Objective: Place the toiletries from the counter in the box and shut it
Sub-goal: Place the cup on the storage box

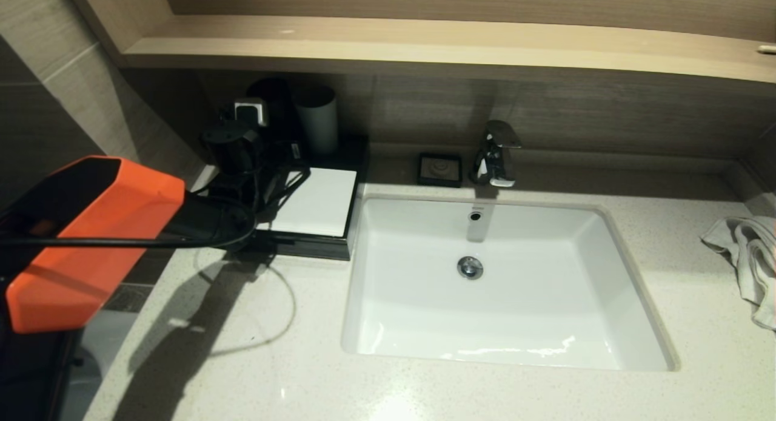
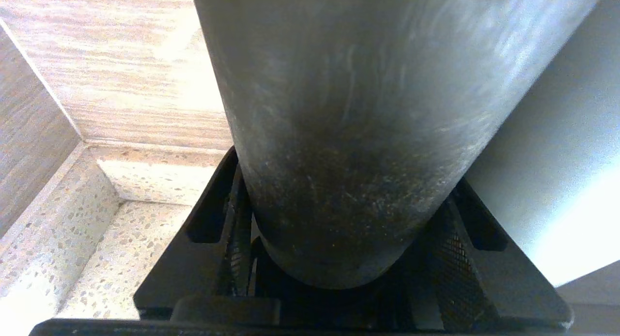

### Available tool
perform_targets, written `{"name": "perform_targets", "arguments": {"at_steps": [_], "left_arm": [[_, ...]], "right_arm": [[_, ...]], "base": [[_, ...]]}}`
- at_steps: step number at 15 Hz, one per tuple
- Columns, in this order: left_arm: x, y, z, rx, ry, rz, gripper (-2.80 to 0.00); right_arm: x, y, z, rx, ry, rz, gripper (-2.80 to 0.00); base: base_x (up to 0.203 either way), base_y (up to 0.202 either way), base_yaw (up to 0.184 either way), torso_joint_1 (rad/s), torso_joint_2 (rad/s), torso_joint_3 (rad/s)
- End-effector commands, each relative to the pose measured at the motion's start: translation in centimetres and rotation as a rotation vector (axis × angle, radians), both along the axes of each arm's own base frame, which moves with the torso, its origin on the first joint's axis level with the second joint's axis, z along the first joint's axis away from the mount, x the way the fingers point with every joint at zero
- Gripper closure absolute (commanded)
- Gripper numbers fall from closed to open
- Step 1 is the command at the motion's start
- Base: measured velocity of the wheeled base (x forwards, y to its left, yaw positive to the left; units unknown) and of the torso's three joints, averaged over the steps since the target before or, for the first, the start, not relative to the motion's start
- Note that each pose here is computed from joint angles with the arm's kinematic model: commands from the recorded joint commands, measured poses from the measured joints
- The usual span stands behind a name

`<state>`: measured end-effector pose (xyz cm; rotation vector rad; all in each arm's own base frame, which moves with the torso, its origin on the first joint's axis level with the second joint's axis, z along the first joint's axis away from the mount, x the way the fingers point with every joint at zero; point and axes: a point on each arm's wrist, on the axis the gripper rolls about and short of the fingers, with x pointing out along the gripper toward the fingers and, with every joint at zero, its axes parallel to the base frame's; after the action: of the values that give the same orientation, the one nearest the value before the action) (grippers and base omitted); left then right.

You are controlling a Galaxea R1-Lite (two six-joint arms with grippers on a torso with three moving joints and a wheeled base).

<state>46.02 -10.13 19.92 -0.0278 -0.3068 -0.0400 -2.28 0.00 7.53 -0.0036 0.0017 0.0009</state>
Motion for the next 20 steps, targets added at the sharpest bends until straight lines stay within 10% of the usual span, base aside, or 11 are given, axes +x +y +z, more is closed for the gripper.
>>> {"name": "perform_targets", "arguments": {"at_steps": [1,6,7,20], "left_arm": [[0.0,0.0,-0.1,-0.001,-0.003,0.001,0.00],[0.0,0.0,-0.2,0.002,0.003,0.002,0.00],[0.0,0.0,-0.3,0.002,0.004,0.002,-2.80],[-1.3,0.3,-0.4,0.000,0.014,0.004,-2.80]], "right_arm": [[0.0,0.0,0.0,0.000,0.000,0.000,0.00],[0.0,0.0,0.0,0.001,0.000,0.001,0.00],[0.0,0.0,0.0,-0.001,0.000,0.001,0.00],[0.0,0.0,0.0,0.001,0.000,0.001,0.00]], "base": [[0.000,0.000,0.000,0.000,0.00,0.000],[0.000,0.000,0.000,0.000,0.00,0.000],[0.000,0.000,0.000,0.000,0.00,0.000],[0.000,0.000,0.000,0.000,0.00,0.000]]}}
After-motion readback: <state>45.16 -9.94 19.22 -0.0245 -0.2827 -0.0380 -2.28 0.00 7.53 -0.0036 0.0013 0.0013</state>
